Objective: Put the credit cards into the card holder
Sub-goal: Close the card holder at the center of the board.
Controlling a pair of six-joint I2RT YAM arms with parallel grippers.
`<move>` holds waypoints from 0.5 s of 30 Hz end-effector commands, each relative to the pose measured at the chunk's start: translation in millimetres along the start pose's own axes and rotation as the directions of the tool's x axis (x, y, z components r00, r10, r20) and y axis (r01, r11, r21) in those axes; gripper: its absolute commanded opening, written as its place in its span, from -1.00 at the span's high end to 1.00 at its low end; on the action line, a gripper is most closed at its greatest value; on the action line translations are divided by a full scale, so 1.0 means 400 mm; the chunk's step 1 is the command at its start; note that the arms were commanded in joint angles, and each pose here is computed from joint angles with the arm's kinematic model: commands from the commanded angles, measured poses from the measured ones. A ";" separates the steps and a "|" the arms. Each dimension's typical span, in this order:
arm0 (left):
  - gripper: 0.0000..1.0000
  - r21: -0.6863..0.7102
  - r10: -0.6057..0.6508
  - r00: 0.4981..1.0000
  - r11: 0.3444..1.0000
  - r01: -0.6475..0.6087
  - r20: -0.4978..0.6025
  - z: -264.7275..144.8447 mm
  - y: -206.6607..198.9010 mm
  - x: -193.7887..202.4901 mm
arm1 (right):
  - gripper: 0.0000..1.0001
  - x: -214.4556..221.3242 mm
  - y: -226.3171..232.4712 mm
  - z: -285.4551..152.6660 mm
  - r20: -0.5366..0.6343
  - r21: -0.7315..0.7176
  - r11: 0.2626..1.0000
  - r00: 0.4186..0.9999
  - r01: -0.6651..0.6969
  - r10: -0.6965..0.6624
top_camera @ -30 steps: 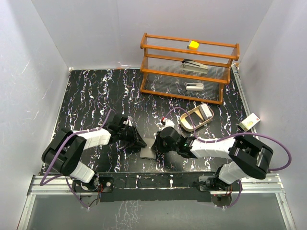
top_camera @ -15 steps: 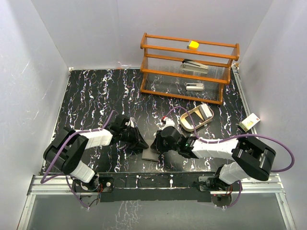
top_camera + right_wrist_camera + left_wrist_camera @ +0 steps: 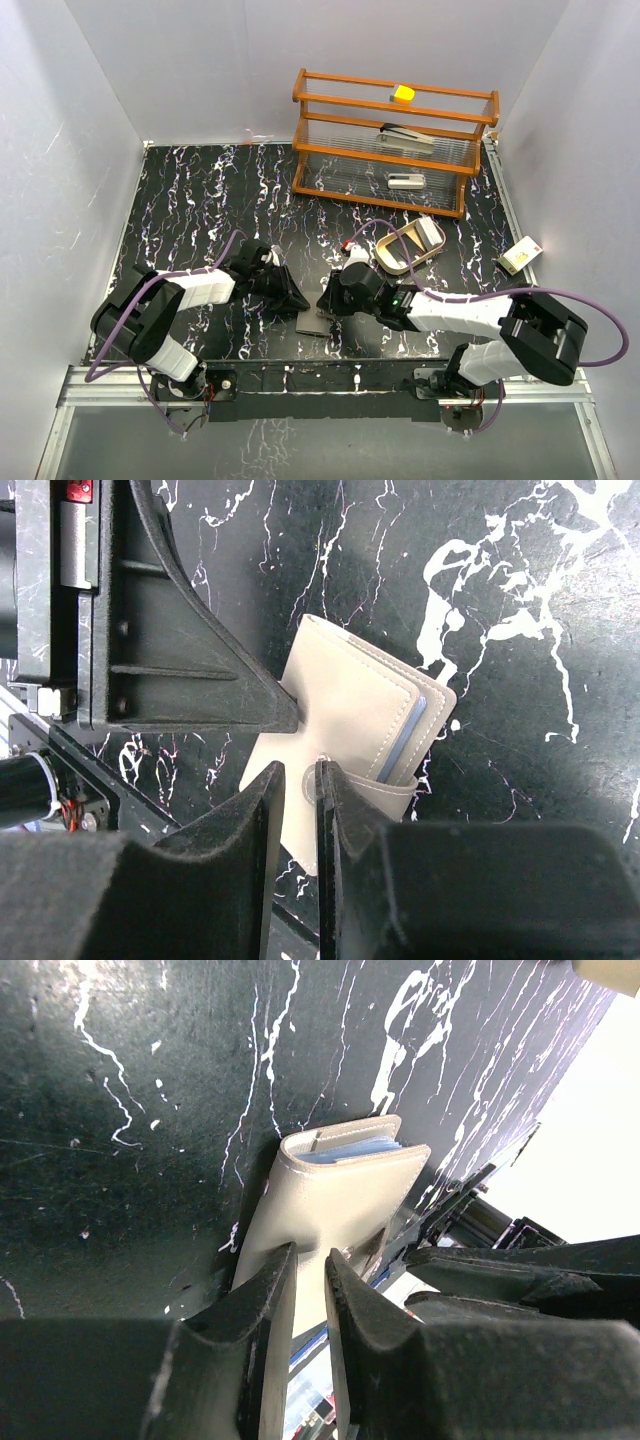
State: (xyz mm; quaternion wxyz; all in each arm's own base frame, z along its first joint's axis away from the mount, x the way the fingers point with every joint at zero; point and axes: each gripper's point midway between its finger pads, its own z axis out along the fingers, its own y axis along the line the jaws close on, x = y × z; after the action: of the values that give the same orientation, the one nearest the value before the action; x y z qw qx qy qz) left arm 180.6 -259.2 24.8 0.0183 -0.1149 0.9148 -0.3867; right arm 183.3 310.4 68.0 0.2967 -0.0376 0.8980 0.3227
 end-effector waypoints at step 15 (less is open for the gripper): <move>0.63 -0.147 -0.040 0.998 0.989 0.034 -0.039 0.010 0.090 0.041 | 0.67 0.015 0.015 0.012 0.003 -0.009 0.999 1.000 -0.030 0.030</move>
State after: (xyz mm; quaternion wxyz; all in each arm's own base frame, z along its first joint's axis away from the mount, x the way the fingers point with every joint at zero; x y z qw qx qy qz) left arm 180.9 -259.0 24.5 0.0176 -0.1158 0.9156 -0.3846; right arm 176.2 313.4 62.4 0.2840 -0.0343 0.9017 0.3241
